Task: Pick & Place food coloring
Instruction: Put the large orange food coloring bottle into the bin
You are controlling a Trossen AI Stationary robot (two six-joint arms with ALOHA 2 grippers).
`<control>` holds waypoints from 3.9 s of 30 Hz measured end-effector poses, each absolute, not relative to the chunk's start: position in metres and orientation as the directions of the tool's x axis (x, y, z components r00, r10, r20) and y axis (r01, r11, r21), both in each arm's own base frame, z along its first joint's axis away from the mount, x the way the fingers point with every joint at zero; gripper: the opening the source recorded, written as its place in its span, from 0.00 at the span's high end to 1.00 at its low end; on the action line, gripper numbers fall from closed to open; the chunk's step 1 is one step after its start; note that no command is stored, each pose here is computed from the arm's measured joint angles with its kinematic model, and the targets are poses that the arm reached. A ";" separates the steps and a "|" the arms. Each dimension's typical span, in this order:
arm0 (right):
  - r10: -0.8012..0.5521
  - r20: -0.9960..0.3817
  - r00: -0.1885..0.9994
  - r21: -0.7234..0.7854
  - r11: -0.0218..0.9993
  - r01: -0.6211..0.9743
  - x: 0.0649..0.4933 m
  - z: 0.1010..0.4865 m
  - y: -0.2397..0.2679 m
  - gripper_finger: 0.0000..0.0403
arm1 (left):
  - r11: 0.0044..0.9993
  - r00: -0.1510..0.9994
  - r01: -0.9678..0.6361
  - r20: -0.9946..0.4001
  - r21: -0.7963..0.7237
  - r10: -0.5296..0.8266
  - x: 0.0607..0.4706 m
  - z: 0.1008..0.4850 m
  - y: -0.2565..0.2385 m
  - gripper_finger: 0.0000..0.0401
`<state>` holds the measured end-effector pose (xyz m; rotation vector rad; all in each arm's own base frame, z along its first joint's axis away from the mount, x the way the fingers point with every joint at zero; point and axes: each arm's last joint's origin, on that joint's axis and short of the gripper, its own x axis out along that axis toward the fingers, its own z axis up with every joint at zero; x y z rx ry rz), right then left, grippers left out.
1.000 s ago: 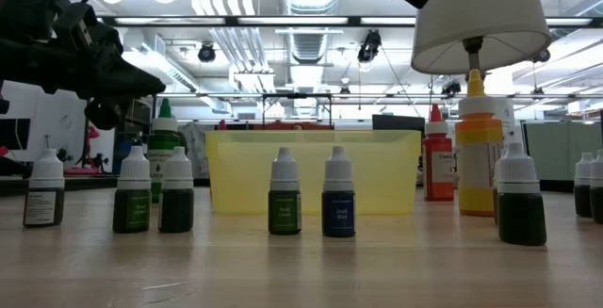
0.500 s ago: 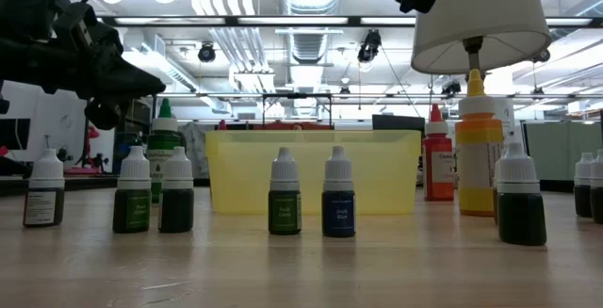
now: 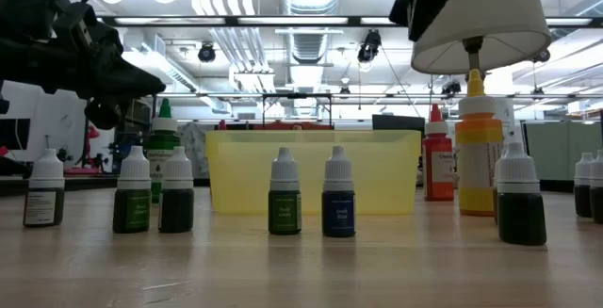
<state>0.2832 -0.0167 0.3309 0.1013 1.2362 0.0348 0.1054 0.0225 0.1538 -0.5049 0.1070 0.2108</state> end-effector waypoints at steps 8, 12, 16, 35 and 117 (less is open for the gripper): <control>0.081 -0.953 0.293 0.095 0.995 0.034 0.288 0.323 -0.017 0.82 | 0.854 0.973 -0.226 -0.153 -0.468 0.174 0.105 0.154 0.022 1.00; 0.082 -0.955 0.284 0.101 0.994 0.053 0.290 0.321 -0.018 0.70 | 0.854 0.973 -0.226 -0.153 -0.468 0.174 0.105 0.154 0.022 1.00; 0.082 -0.963 0.257 0.097 0.994 0.043 0.291 0.316 -0.018 0.60 | 0.854 0.973 -0.226 -0.153 -0.468 0.174 0.105 0.154 0.022 1.00; 0.036 -0.985 0.168 0.036 0.999 0.002 0.288 0.272 -0.021 0.46 | 0.854 0.973 -0.226 -0.152 -0.468 0.174 0.105 0.154 0.022 1.00; 0.018 -0.946 0.324 0.034 0.998 0.045 0.313 0.319 -0.031 0.73 | 0.854 0.973 -0.226 -0.152 -0.468 0.174 0.105 0.154 0.022 1.00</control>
